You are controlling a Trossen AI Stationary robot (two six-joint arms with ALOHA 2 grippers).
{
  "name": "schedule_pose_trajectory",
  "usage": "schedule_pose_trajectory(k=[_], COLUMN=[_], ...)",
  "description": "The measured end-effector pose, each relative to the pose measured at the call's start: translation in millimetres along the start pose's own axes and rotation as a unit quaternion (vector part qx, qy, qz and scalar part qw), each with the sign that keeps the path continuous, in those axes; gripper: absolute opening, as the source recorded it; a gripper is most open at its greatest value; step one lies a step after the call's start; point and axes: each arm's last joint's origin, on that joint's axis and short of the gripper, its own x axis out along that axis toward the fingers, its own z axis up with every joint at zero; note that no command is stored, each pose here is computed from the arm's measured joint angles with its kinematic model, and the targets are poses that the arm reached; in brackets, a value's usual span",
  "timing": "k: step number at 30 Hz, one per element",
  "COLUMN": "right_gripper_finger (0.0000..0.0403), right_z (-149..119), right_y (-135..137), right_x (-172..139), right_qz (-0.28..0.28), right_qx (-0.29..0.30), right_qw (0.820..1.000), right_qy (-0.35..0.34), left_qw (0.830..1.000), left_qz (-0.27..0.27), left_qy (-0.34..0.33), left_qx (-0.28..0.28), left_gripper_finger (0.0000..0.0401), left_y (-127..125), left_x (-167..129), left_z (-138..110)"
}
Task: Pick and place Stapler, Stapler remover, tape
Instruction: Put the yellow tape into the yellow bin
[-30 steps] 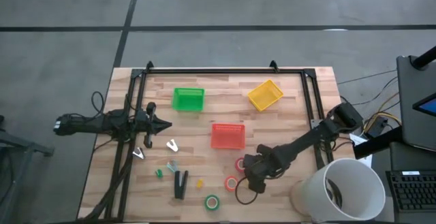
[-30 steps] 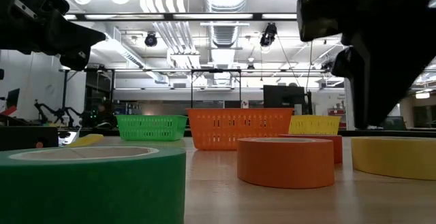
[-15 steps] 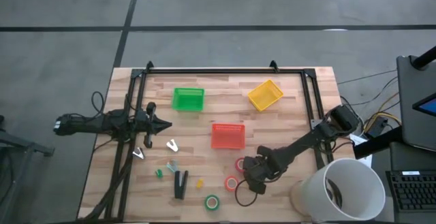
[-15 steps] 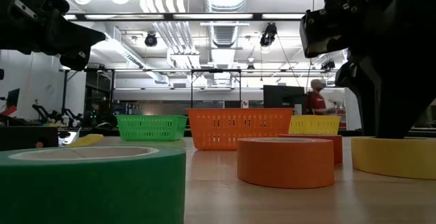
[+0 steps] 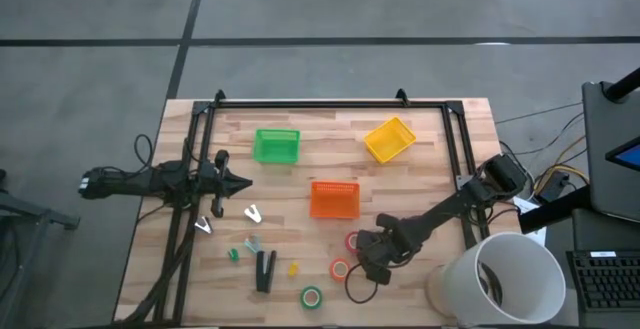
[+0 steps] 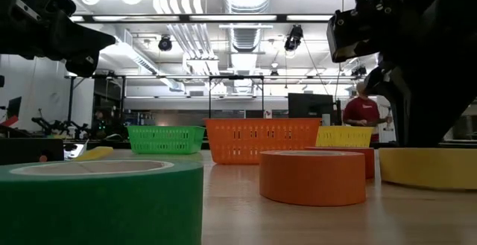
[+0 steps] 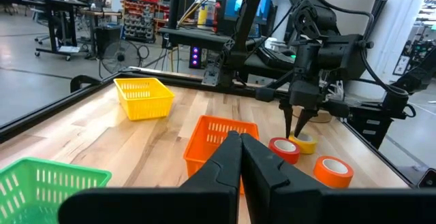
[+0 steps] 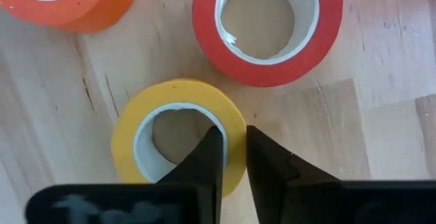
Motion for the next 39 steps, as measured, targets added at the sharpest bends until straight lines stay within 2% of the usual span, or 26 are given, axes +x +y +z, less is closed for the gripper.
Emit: schedule_pose_trajectory(k=[6,15,22,29,33,39], right_gripper_finger=[0.0038,0.0039,0.0039,0.0039,0.0039,0.0042], right_z=[1.8,12.0,25.3,40.1,47.5,52.9], right_y=[-1.9,-25.6,-71.9,-125.1,-157.2,-209.8], right_x=[-6.3,-45.6,-83.6,-113.8,-118.4,-106.1], right_qz=[0.006,0.003,-0.045,-0.075,-0.092,-0.134], right_qx=[-0.014,-0.015,0.030,0.088,0.139,0.205], right_qw=[1.000,0.999,0.995,0.984,0.976,0.962], right_qy=[-0.005,-0.035,-0.078,-0.132,-0.141,-0.117], left_qw=[1.000,1.000,1.000,1.000,1.000,1.000], left_qz=[0.000,0.000,0.000,0.000,0.000,0.000], left_qy=[0.000,0.000,0.001,0.001,0.001,0.001], left_qx=[0.000,0.000,0.000,0.000,0.000,0.000], left_gripper_finger=[0.0010,0.0010,0.0010,0.0010,0.0010,0.0010], left_y=[0.0,0.0,0.0,0.0,0.0,0.0], left_x=[0.0,0.0,0.1,0.1,0.1,0.1], left_z=[0.0,0.0,-0.1,-0.2,-0.2,-0.2])
